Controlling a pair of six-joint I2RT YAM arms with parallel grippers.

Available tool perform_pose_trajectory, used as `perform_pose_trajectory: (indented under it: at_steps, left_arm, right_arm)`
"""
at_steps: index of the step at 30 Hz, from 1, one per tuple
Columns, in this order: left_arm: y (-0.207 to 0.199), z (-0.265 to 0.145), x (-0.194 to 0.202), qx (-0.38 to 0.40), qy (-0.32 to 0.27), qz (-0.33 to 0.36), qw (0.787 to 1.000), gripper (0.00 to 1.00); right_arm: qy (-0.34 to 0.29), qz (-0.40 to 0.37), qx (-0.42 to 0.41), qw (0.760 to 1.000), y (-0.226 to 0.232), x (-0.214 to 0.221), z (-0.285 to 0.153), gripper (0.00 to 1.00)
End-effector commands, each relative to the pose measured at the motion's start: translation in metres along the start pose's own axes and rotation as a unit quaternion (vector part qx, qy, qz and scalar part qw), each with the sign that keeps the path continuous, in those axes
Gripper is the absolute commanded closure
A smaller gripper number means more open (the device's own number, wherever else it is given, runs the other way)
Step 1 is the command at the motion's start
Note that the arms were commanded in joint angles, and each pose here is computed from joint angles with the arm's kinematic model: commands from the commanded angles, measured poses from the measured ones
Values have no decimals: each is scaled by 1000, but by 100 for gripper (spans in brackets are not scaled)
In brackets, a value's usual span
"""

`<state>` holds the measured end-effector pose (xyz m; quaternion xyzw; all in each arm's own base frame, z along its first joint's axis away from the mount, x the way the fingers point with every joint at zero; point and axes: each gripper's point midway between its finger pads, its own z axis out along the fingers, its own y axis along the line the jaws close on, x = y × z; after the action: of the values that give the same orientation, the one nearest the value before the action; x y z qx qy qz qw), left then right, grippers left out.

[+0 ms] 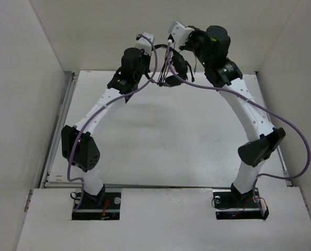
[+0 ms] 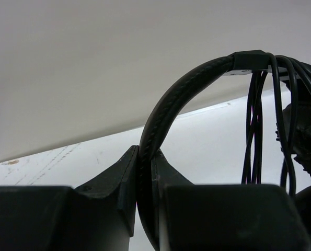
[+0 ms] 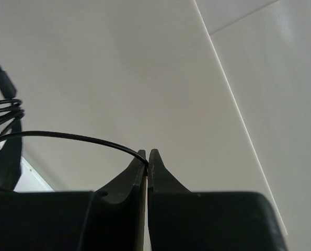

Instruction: Wrap the headphones

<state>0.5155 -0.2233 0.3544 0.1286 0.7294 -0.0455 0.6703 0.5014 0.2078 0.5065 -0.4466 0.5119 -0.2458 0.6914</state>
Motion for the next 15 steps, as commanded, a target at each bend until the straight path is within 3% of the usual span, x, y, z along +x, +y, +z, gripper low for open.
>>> perform_pose_trajectory:
  at_steps: [1, 8, 15]
  left_arm:
    - [-27, -46, -66, 82, -76, -36, 993, 100]
    - [-86, -90, -72, 224, -69, -31, 972, 100]
    - [-90, -102, -83, 239, -73, -43, 967, 100]
  right_arm:
    - [1, 7, 53, 999, -23, 12, 9, 100]
    - [7, 26, 36, 999, -7, 30, 25, 100]
    - [26, 62, 5, 998, 15, 54, 26, 99]
